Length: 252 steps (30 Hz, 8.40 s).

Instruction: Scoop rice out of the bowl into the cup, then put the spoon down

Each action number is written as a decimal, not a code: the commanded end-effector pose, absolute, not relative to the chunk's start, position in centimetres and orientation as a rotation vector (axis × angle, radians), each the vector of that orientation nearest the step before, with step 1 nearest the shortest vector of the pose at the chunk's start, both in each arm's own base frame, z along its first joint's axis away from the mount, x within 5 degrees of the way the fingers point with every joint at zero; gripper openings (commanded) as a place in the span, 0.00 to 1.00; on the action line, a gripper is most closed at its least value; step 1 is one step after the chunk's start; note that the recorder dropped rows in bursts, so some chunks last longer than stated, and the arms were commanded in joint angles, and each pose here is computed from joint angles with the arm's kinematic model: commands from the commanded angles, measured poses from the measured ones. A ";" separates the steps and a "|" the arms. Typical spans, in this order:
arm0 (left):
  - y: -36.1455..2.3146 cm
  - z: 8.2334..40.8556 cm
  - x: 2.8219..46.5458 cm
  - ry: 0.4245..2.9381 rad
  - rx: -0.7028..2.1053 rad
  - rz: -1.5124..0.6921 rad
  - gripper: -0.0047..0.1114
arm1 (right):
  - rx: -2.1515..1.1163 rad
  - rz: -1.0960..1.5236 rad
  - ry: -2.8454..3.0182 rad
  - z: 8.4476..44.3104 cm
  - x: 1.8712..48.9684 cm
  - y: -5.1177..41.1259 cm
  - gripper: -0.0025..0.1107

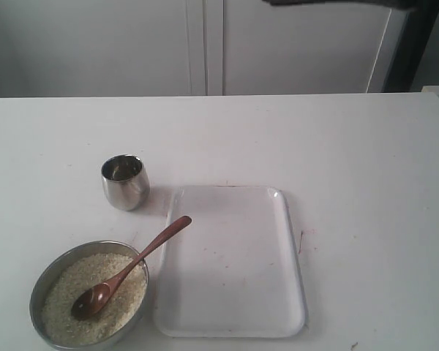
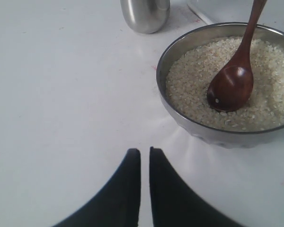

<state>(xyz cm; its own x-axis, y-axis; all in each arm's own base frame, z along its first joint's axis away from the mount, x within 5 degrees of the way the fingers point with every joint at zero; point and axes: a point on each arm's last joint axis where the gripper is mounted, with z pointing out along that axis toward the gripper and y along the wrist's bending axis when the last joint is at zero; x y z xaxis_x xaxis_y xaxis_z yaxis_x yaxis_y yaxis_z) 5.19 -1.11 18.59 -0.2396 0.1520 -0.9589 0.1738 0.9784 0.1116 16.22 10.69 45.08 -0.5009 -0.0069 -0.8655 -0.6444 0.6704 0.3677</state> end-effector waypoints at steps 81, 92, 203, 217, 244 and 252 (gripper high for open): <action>-1.1 18.4 5.2 1.824 0.236 -0.023 0.16 | 0.446 0.949 2.597 17.2 27.6 20.1 0.51; -1.1 18.4 5.2 1.824 0.236 -0.023 0.16 | 0.401 0.923 2.527 18.0 28.3 21.0 0.51; -1.1 18.4 5.2 1.824 0.236 -0.023 0.16 | 0.169 1.143 2.494 18.3 31.2 25.2 0.18; -1.1 18.4 5.2 1.824 0.236 -0.023 0.16 | -0.141 1.145 2.412 19.6 31.4 26.0 0.33; -1.1 18.4 5.2 1.824 0.236 -0.023 0.16 | -0.840 0.717 2.173 24.0 31.0 31.6 0.39; -1.1 18.4 5.2 1.824 0.236 -0.023 0.16 | -0.960 0.656 2.151 23.0 30.9 32.8 0.20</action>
<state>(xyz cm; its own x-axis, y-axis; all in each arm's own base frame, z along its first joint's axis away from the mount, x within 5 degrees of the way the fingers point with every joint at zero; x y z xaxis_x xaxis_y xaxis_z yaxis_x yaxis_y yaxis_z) 5.19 -1.11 18.59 -0.2396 0.1520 -0.9589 0.1738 0.9784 0.1116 30.89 32.56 23.29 -0.5004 -0.4264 -0.7535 -0.7776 0.6040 0.1746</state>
